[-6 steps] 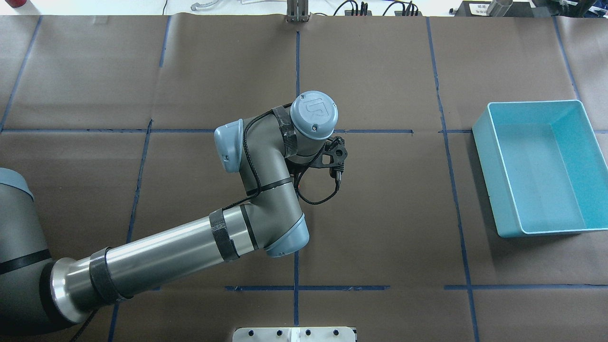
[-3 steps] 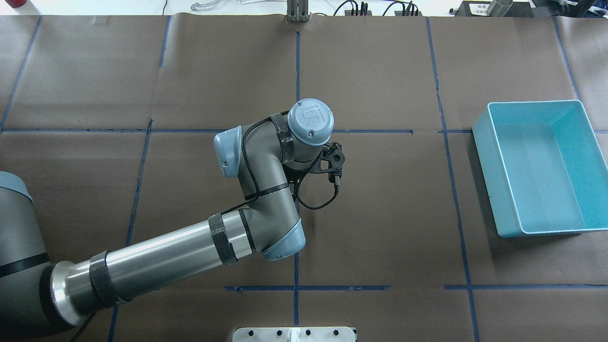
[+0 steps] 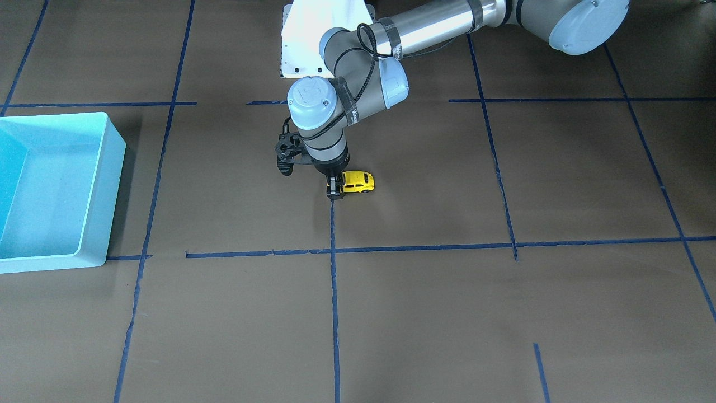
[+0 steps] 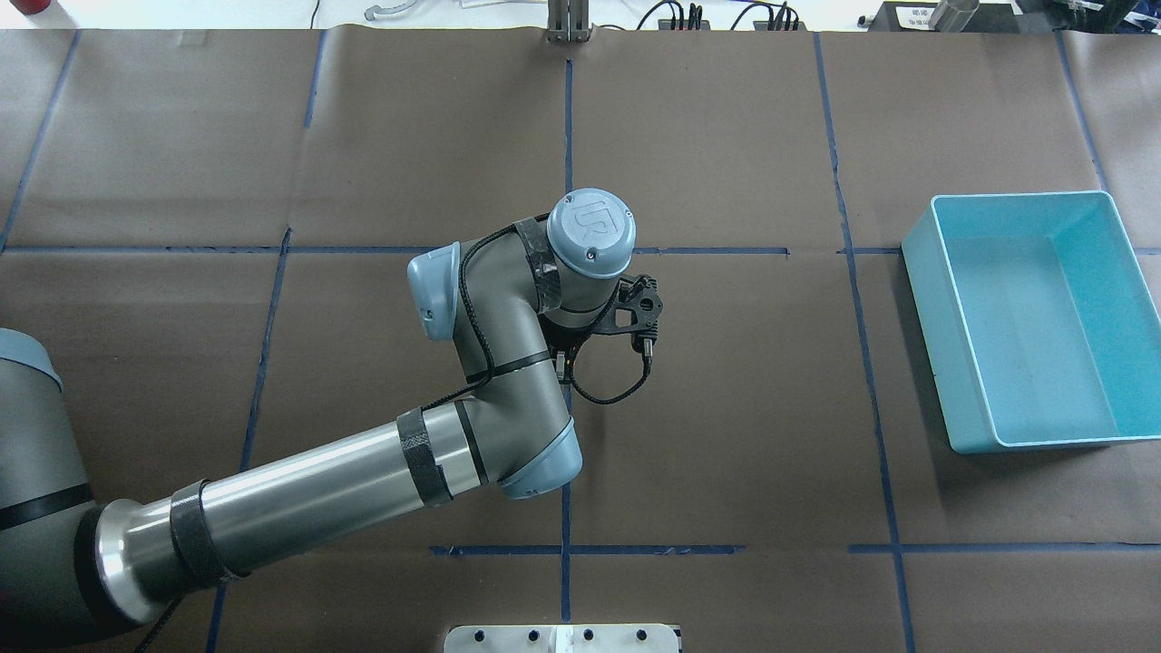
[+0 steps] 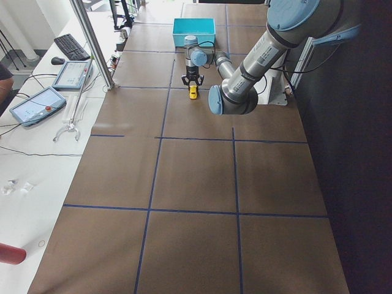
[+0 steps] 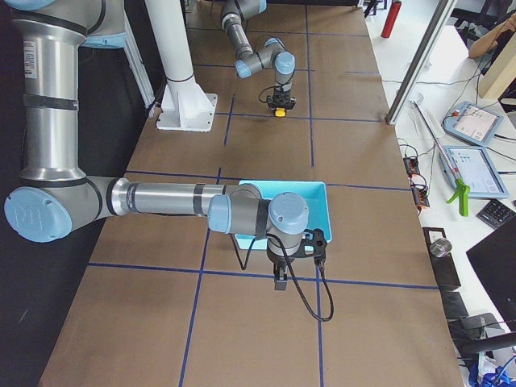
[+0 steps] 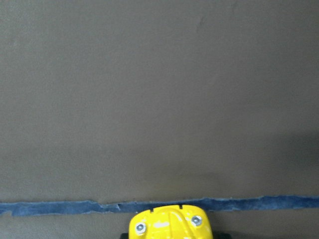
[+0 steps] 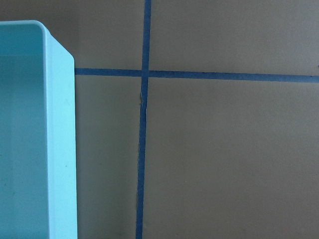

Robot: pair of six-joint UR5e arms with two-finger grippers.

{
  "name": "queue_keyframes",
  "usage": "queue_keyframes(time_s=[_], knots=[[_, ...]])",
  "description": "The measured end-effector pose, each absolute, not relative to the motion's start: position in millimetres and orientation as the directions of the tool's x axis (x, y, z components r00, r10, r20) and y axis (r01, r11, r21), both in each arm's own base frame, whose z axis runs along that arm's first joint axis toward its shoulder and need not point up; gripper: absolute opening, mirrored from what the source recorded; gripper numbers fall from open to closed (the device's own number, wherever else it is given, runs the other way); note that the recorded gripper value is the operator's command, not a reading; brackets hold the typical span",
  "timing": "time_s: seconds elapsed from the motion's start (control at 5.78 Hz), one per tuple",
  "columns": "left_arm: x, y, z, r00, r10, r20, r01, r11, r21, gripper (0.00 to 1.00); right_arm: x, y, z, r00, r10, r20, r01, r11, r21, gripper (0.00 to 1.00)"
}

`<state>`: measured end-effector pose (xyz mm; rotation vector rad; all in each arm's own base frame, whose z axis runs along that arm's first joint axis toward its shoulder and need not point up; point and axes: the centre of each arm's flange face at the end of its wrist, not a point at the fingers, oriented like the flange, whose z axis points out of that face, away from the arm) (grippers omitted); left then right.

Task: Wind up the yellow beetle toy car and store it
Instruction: 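Press the car down and drag it backward along the table with the left gripper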

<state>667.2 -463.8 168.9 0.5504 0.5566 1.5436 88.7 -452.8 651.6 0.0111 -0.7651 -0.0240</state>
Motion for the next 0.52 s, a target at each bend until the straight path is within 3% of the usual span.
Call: queue_keyframes(time_s=[0.52], knots=[[661.2,-463.2,135.7,-0.027,0.997,0.067,-0.648,-0.069,0.759,0.0,88.7,-452.2,652.7,0.721,-0.024,0.692,0.018,1.0,0.016,1.0]])
